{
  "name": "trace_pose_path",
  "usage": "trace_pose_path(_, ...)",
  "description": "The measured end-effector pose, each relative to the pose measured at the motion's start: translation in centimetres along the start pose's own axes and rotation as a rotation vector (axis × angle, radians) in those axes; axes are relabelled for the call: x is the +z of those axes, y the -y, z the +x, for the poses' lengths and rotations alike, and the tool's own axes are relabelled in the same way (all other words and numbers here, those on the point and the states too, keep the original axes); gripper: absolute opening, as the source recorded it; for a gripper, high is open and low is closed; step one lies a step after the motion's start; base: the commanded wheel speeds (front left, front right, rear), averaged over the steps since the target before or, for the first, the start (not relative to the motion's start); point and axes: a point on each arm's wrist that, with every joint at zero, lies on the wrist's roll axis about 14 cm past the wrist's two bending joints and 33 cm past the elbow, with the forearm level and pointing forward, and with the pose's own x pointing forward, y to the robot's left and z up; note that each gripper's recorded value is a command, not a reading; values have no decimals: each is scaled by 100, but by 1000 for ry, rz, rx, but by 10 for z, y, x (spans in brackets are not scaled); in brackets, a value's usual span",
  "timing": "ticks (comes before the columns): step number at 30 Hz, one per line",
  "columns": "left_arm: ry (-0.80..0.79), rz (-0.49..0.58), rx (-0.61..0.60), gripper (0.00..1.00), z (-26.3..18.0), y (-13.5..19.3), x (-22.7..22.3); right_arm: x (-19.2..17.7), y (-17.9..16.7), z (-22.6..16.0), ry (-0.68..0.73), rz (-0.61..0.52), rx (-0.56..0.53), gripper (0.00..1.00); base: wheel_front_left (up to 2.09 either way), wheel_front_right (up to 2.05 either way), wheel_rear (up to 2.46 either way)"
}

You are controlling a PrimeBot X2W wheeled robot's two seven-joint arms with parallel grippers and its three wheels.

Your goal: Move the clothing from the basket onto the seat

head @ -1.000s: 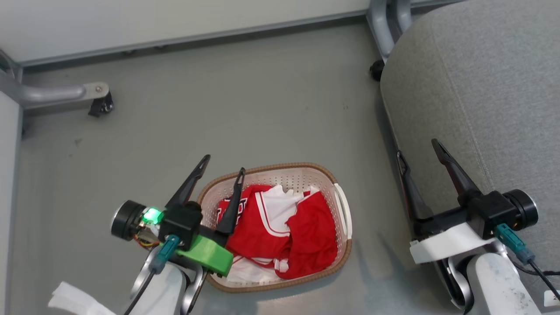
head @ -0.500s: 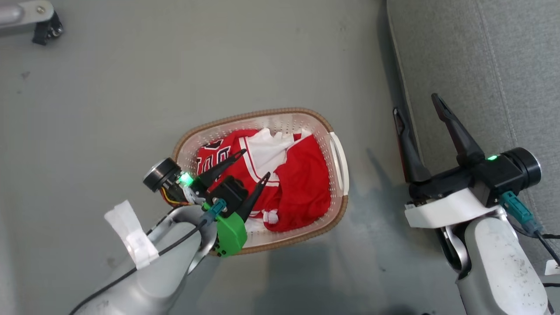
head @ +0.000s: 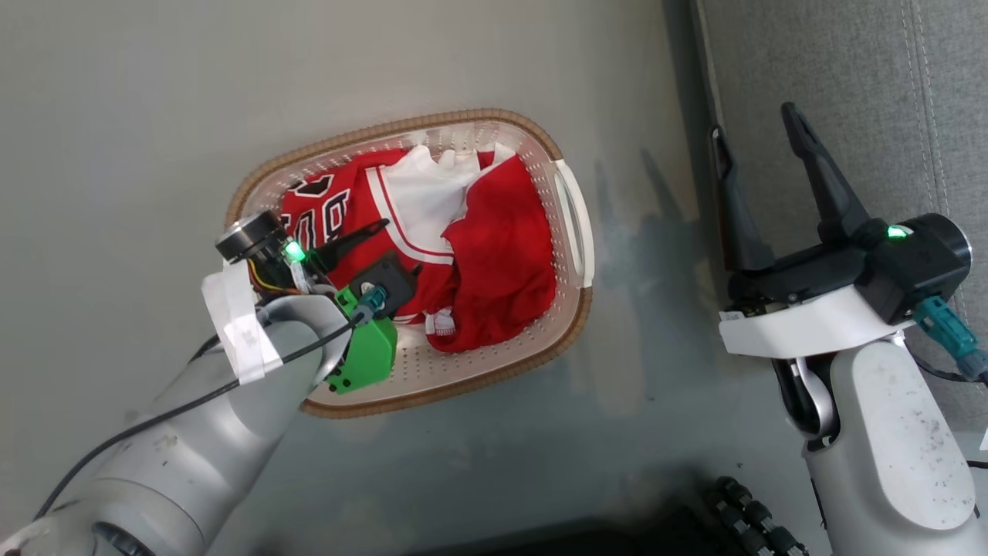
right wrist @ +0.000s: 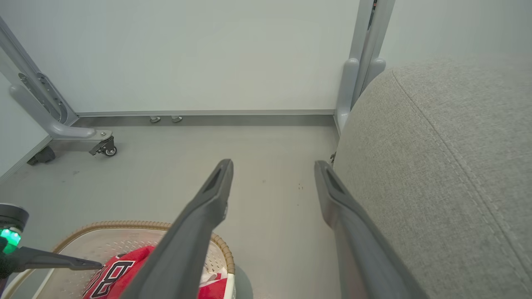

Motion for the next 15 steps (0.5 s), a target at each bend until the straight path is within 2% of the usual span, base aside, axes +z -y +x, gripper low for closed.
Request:
trace_pose_path(10,-123,60,-95,100,34,6,-44,-30,17,6,-49,24,-41,100,0,0,0)
trace_pose_path(15,-167,58,-129,100,44,14,-61,-42,21,6,-76,20,-46,100,0,0,0)
